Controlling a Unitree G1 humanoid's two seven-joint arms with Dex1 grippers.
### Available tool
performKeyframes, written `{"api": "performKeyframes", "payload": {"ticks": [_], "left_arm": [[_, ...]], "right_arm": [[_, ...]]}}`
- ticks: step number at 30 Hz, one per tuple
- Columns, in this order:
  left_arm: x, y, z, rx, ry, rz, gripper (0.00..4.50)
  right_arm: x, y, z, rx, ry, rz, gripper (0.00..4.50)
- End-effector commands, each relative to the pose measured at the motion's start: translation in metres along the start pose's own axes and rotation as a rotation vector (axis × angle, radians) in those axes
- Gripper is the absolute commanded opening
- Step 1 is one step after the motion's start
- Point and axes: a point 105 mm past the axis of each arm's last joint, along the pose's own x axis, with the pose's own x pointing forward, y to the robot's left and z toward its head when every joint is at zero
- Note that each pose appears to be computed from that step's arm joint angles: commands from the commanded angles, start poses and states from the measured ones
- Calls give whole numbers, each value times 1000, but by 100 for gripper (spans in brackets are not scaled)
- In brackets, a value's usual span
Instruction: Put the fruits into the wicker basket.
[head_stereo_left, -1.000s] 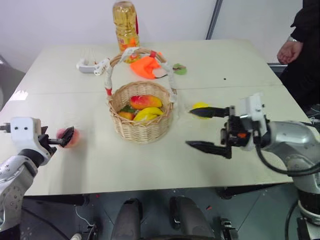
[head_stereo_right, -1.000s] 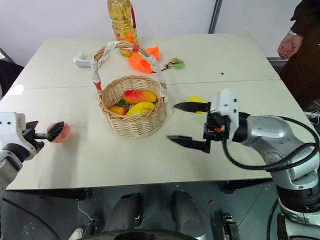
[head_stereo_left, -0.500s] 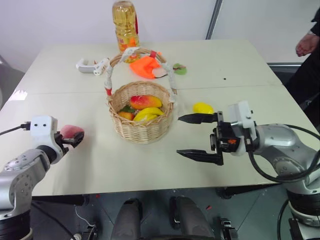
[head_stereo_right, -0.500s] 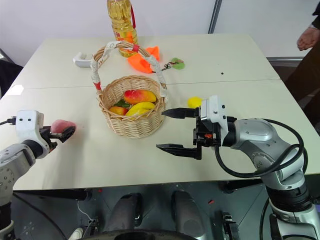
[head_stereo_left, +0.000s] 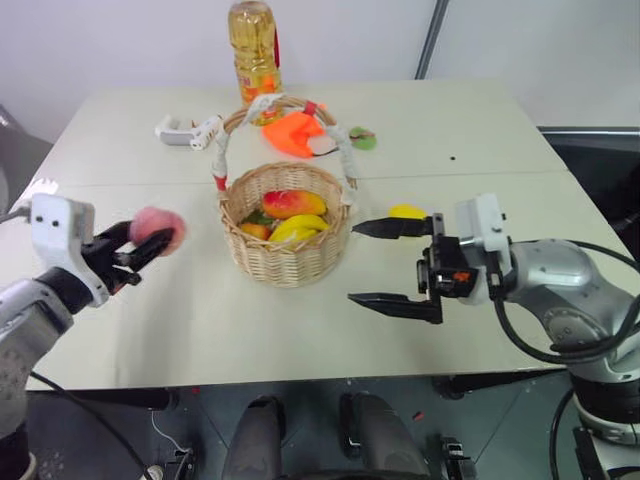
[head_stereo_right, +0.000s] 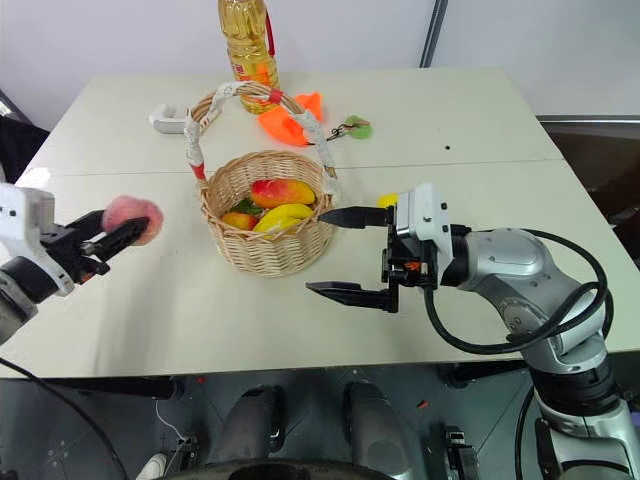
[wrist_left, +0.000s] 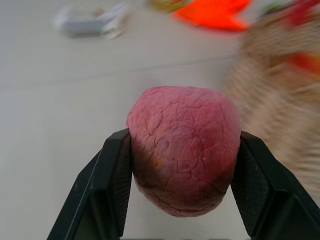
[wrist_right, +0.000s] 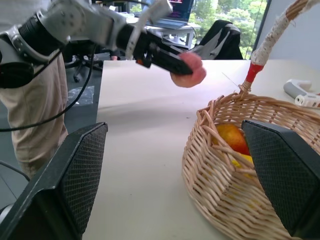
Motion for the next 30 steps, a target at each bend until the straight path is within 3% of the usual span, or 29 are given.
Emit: {"api": "performKeyframes", "payload": {"ticks": [1, 10, 15, 19, 22, 30], "left_arm": [[15, -49, 24, 75, -58, -218, 254], [86, -60, 40, 138, -93, -199, 254], [92, -61, 35, 241, -98, -209, 446], [80, -64, 34, 264, -137, -284, 446], [59, -81, 33, 225, -168, -460, 446], [40, -106, 26, 172, -145, -611, 446]], "right_arm": [[-5, -7, 9, -59, 4, -25, 450], [-1, -16, -1, -67, 79, -95, 450], [-20, -60, -26, -99, 195, -372, 450], [-32, -88, -45, -66, 226, -534, 450], [-44, -109, -70, -17, 295, -657, 450], [-66, -138, -121, 63, 460, -778, 450]]}}
